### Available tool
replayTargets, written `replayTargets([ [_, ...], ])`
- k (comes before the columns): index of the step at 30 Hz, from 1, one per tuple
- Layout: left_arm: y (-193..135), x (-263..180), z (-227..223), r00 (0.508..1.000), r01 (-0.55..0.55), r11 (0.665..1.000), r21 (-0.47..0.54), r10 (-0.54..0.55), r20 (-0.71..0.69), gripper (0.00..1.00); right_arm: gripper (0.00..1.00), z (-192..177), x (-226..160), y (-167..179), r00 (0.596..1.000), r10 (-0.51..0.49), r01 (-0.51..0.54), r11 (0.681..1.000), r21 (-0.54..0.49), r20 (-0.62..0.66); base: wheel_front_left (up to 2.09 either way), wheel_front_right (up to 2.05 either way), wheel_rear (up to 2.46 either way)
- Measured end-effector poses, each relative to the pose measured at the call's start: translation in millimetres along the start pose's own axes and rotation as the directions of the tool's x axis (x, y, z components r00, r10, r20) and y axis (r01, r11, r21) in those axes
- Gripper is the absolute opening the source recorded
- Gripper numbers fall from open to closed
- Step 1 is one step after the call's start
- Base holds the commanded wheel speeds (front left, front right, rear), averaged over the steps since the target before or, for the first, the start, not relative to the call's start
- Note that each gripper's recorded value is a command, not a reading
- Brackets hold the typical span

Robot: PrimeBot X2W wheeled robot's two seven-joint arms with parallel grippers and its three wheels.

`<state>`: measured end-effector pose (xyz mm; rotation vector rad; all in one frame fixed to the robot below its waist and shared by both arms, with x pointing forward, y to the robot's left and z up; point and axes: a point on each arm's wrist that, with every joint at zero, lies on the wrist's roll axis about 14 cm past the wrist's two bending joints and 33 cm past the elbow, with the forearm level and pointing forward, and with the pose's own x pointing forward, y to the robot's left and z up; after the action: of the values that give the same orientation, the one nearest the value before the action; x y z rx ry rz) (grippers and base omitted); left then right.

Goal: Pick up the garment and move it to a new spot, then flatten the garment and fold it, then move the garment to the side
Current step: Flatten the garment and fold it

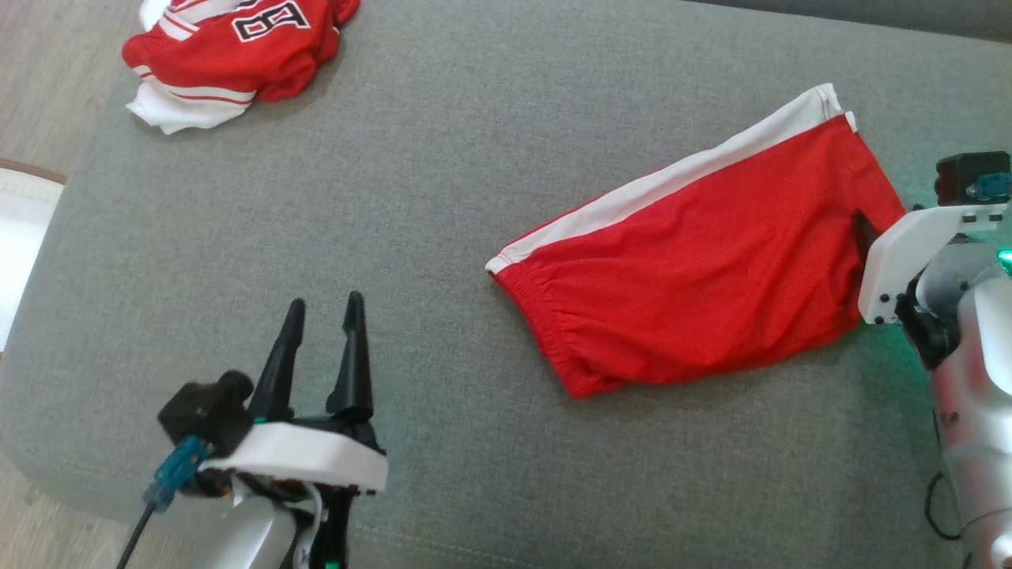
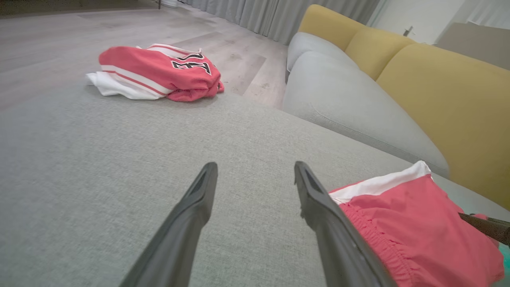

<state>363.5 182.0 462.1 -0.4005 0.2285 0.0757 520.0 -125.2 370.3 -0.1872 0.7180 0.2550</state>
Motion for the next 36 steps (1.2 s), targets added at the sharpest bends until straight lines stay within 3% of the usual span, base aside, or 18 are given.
replayTargets([
  [1, 3, -2, 0, 1.000, -0.011, 1.000, -0.002, 0.011, 0.004, 1.00, 0.99, -2, 0, 1, 1.000, 0.004, -0.004, 1.000, 0.009, -0.017, 0.00, 0.00, 0.00],
  [2, 6, -5, 1, 1.000, -0.024, 1.000, -0.004, 0.024, 0.010, 1.00, 0.82, -3, -1, 2, 1.000, 0.008, -0.007, 1.000, 0.017, -0.030, 0.00, 0.00, 0.00],
  [4, 11, -9, 2, 0.999, -0.040, 0.999, -0.003, 0.040, 0.019, 1.00, 0.36, -3, -3, 4, 0.999, 0.018, -0.016, 0.999, 0.036, -0.039, 0.00, 0.00, 0.00],
  [6, 13, -11, 4, 0.999, -0.044, 0.999, 0.003, 0.044, 0.027, 1.00, 0.00, -6, -6, 4, 0.999, 0.024, -0.021, 0.998, 0.058, -0.038, 0.00, 0.00, 0.00],
  [17, -12, -5, 16, 0.996, 0.043, 0.999, 0.027, -0.045, 0.073, 1.00, 0.00, -12, -42, -18, 0.994, -0.051, 0.031, 0.980, 0.198, 0.094, 0.00, 0.00, 0.00],
  [28, -55, 4, 0, 0.983, 0.178, 0.983, 0.053, -0.179, 0.026, 1.00, 0.00, -75, -110, -51, 0.971, -0.210, 0.162, 0.928, 0.337, 0.112, 0.00, 0.00, 0.00],
  [36, -73, 10, -11, 0.974, 0.229, 0.971, 0.064, -0.228, -0.015, 1.00, 0.00, -81, -131, -68, 0.950, -0.279, 0.211, 0.903, 0.373, 0.138, 0.00, 0.00, 0.00],
])
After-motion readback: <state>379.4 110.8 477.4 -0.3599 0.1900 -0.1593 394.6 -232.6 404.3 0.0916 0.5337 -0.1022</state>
